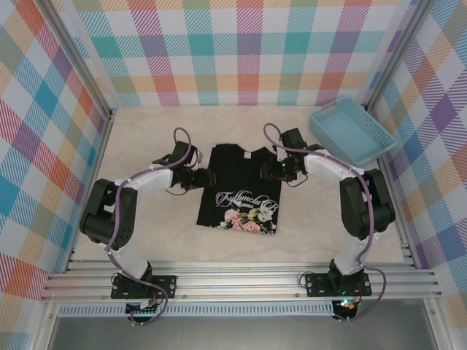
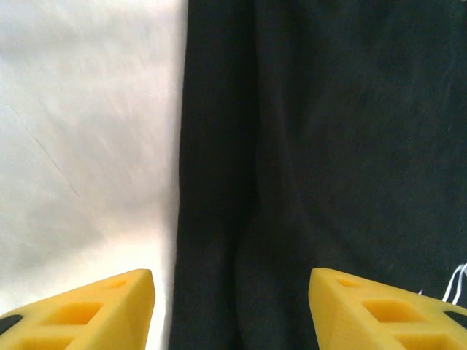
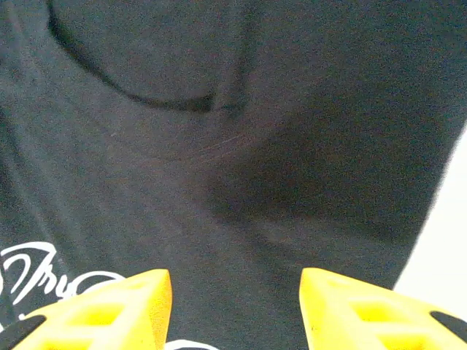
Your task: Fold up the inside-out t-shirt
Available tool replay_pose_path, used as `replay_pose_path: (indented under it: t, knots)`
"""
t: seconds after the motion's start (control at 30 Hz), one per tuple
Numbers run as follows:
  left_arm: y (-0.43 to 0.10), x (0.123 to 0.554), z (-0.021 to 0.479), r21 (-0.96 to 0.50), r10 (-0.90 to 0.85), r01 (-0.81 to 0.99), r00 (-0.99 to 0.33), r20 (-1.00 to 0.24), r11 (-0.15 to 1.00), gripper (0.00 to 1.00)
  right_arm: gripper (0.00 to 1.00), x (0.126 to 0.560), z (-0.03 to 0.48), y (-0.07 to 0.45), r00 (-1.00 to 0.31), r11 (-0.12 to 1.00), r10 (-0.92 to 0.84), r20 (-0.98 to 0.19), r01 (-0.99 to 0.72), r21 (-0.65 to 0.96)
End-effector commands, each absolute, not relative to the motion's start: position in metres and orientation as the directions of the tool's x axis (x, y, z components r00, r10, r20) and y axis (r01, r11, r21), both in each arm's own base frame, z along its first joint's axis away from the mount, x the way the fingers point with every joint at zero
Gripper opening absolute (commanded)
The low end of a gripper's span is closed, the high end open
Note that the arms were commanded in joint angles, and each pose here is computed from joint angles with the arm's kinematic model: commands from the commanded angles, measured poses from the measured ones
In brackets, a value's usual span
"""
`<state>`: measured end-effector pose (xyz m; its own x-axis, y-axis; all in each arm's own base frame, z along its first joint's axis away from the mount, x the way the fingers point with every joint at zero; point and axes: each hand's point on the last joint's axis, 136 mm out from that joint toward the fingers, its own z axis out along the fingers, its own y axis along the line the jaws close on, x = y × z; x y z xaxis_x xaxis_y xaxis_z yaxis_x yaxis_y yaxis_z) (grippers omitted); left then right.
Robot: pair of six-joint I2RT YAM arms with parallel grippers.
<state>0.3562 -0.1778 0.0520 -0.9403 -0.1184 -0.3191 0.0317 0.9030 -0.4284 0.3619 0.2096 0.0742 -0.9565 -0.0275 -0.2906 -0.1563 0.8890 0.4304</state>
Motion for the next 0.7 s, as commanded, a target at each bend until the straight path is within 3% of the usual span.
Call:
replay_pose_path:
  t: [0.0,0.2,0.3,0.43,0.57,0.67]
  knots:
    - [-0.196,0.332,0.04,-0.548,-0.126,0.006,-0.971,-0.202,0.836,0.56,0.49,0.356,0.066,0.223,-0.968,0.867,-0.034,-0.25,-0.153,0.475]
    - [-0.228,0.274,0.039,-0.657,-0.052,0.009,-0.996,-0.073,0.754,0.41,0.51,0.374,0.075,0.205,-0.949,0.905,-0.071,-0.306,-0.19,0.381]
    - [-0.229,0.268,0.053,-0.671,-0.05,0.024,-0.995,-0.091,0.741,0.39,0.53,0.394,0.081,0.187,-0.947,0.915,-0.035,-0.319,-0.159,0.371]
    - [-0.193,0.309,0.066,-0.509,-0.119,0.026,-0.961,-0.25,0.86,0.52,0.61,0.432,0.082,0.177,-0.933,0.918,0.003,-0.361,-0.14,0.371]
    - [-0.166,0.379,0.087,-0.526,-0.279,-0.032,-0.874,-0.397,0.85,0.68,0.68,0.458,0.072,0.18,-0.933,0.924,-0.009,-0.359,-0.146,0.355]
    - [-0.167,0.417,0.091,-0.539,-0.293,-0.02,-0.856,-0.427,0.842,0.75,0.72,0.469,0.064,0.184,-0.935,0.925,-0.029,-0.353,-0.159,0.346]
